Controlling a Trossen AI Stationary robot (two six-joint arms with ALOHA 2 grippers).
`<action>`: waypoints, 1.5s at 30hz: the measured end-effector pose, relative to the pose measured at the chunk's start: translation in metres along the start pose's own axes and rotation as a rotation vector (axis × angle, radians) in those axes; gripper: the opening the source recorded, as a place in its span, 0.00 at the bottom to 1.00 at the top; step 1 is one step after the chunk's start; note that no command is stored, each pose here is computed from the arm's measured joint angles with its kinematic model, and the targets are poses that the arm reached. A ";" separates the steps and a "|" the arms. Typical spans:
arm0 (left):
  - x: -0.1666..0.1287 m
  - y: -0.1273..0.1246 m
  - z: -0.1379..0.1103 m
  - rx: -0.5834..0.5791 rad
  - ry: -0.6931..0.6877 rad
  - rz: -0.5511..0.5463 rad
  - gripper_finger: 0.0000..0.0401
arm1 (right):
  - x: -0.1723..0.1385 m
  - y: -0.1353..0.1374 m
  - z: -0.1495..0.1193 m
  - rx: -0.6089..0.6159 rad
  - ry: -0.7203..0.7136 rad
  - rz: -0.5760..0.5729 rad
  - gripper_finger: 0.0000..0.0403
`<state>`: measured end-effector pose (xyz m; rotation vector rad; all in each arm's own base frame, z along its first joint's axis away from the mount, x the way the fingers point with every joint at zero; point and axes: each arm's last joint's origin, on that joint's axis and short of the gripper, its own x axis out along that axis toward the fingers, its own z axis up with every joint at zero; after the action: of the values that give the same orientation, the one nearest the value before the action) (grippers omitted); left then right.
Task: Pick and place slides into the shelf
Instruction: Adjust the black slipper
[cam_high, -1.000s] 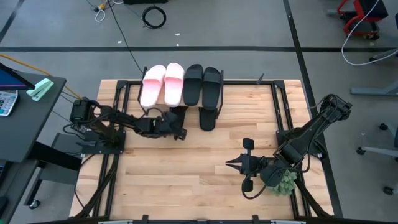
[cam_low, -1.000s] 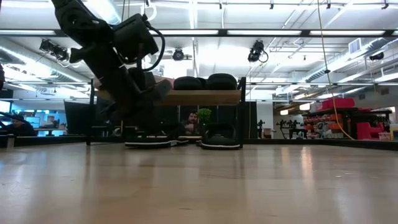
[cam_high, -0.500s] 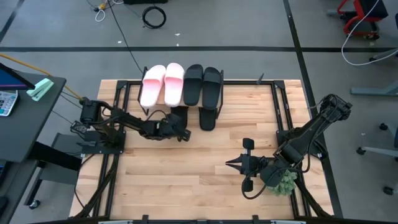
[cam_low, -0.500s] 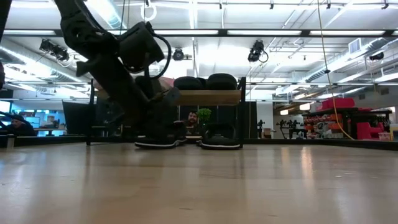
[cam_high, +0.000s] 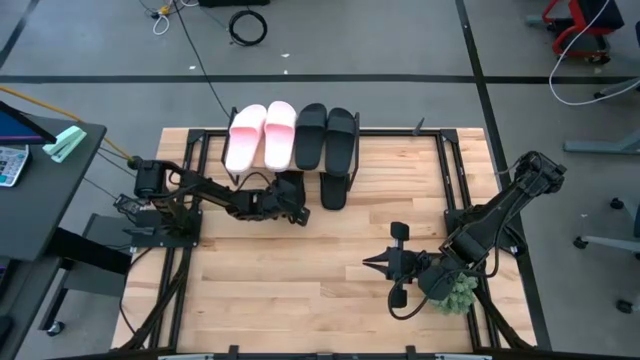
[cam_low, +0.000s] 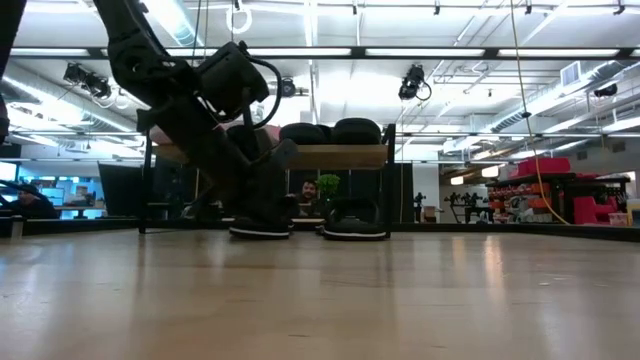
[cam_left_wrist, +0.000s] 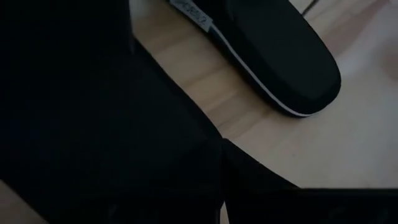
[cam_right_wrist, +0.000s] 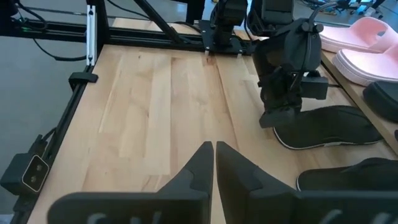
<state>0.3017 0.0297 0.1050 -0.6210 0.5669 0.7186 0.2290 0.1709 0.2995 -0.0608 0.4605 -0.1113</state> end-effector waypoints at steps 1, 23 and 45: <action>-0.001 -0.002 -0.002 0.016 0.006 -0.014 0.01 | 0.000 0.000 0.000 0.000 0.000 0.000 0.06; -0.014 -0.028 -0.021 0.152 0.055 -0.201 0.01 | 0.000 0.000 -0.001 -0.008 0.006 -0.002 0.06; 0.003 0.000 0.017 0.119 0.050 -0.193 0.04 | 0.000 0.000 -0.001 -0.034 0.006 -0.003 0.06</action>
<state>0.3078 0.0425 0.1147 -0.5755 0.5829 0.4856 0.2287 0.1705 0.2989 -0.0945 0.4682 -0.1062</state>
